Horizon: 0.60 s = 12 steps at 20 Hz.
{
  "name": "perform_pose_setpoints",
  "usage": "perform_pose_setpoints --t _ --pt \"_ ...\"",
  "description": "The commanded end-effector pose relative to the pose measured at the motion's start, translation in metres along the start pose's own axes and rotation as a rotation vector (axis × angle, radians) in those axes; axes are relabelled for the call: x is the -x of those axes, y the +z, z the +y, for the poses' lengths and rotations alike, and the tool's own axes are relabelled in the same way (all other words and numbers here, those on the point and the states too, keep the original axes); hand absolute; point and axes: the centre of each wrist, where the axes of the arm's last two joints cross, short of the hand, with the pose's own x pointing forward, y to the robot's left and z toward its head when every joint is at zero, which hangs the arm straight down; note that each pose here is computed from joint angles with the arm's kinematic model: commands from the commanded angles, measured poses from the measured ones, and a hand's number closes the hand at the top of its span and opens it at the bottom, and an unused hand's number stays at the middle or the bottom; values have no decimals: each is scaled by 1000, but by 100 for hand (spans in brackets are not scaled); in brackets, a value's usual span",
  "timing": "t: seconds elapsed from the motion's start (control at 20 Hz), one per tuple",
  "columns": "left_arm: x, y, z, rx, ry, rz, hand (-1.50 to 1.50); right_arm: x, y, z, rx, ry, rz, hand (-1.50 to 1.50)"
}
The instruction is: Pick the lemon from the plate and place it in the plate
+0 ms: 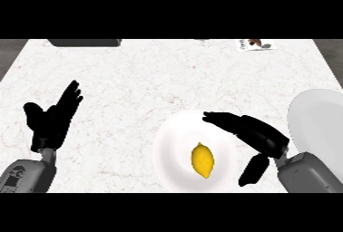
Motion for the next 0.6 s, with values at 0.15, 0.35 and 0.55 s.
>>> perform_pose_setpoints --t 0.15,0.35,0.55 --pt "6 9 -9 26 10 21 0 -19 -20 -4 -84 125 100 -150" --pt "5 1 -4 20 -1 -2 0 -25 -38 4 -145 176 121 -150" --pt "11 -6 -6 -5 7 15 0 -39 -40 17 -175 176 153 -150"
